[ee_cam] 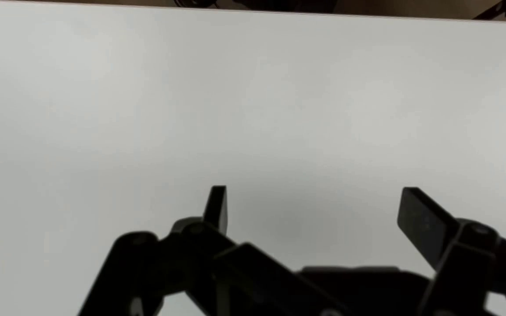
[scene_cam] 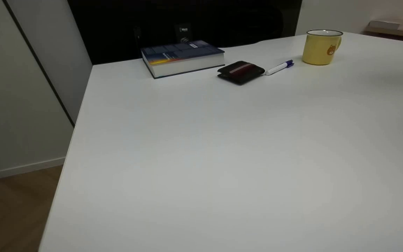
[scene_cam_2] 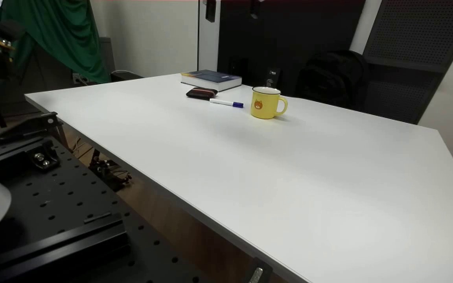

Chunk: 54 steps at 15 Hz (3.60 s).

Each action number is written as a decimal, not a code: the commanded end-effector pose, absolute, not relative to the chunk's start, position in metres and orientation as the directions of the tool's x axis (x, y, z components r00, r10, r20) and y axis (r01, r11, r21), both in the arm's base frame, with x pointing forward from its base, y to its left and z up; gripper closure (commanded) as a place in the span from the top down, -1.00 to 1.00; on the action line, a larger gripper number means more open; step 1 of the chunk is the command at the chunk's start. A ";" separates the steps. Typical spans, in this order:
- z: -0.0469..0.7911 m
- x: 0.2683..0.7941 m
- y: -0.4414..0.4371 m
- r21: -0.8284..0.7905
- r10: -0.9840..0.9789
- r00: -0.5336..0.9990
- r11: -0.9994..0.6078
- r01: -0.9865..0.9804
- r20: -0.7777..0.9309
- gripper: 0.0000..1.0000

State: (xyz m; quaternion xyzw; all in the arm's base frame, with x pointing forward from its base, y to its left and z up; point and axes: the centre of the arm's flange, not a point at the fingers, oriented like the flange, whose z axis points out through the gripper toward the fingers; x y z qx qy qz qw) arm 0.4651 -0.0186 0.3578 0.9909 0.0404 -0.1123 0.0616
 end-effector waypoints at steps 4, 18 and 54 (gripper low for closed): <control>0.301 0.592 -0.016 0.081 -0.033 0.965 -0.997 -0.012 -0.261 1.00; 0.215 0.694 0.130 0.039 -0.571 0.809 -0.820 -0.572 -0.142 1.00; 0.159 0.700 0.169 -0.027 -0.880 0.462 -0.467 -0.884 0.112 1.00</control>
